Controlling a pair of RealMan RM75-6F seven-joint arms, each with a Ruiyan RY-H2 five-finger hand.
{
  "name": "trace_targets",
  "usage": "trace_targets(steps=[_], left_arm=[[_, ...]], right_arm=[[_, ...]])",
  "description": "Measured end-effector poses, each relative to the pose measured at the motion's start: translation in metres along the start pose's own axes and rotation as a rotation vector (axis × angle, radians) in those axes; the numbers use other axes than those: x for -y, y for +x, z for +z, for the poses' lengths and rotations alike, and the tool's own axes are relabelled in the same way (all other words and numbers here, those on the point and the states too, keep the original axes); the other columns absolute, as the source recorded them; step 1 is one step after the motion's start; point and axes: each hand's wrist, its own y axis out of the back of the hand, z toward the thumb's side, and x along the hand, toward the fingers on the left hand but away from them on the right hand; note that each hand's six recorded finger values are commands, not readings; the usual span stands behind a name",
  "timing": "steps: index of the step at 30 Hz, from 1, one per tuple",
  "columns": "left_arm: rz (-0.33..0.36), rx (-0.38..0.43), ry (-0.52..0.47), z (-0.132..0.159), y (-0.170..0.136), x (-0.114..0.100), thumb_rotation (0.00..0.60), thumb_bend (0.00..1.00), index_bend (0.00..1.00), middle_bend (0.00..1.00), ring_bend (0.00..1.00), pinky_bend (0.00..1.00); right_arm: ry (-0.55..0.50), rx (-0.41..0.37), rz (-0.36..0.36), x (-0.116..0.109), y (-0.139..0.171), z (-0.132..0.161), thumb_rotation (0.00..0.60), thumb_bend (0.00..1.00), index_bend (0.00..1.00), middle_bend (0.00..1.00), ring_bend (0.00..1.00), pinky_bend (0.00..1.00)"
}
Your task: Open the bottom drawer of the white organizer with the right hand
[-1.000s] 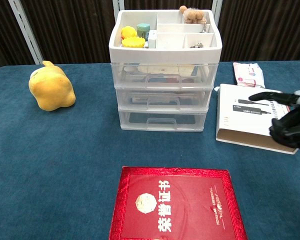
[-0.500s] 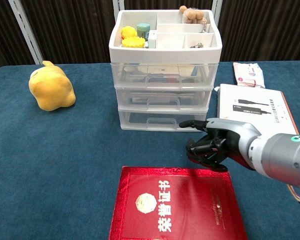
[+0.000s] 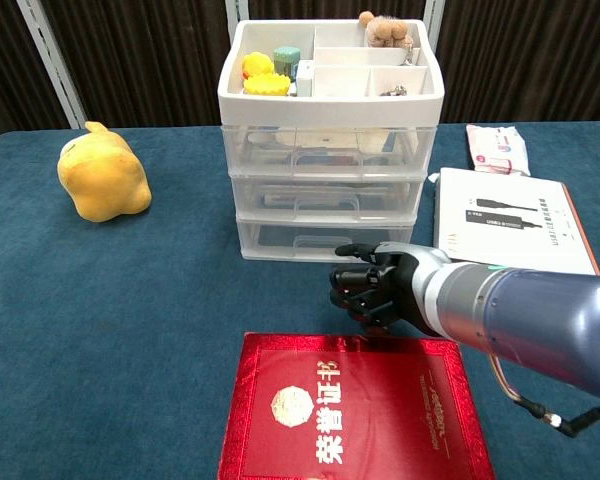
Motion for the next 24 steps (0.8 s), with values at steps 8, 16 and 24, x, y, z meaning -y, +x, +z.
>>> trace_targets(steps=[8, 16, 24], left_arm=[[-0.005, 0.0, -0.009, 0.0, 0.001, 0.0, 0.6, 0.05, 0.0, 0.0, 0.0, 0.0], [-0.008, 0.0, -0.007, 0.0, 0.001, 0.001, 0.6, 0.04, 0.0, 0.0, 0.0, 0.0], [-0.006, -0.001, -0.008, 0.0, 0.0, 0.0, 0.6, 0.04, 0.0, 0.0, 0.0, 0.0]], right_arm=[[-0.144, 0.022, -0.016, 0.005, -0.014, 0.002, 0.6, 0.81, 0.03, 0.83, 0.83, 0.91], [-0.283, 0.062, 0.013, 0.015, -0.019, 0.002, 0.6, 0.82, 0.1, 0.83, 0.83, 0.91], [-0.35, 0.076, 0.028, 0.019, -0.025, 0.006, 0.6, 0.83, 0.11, 0.83, 0.83, 0.91]])
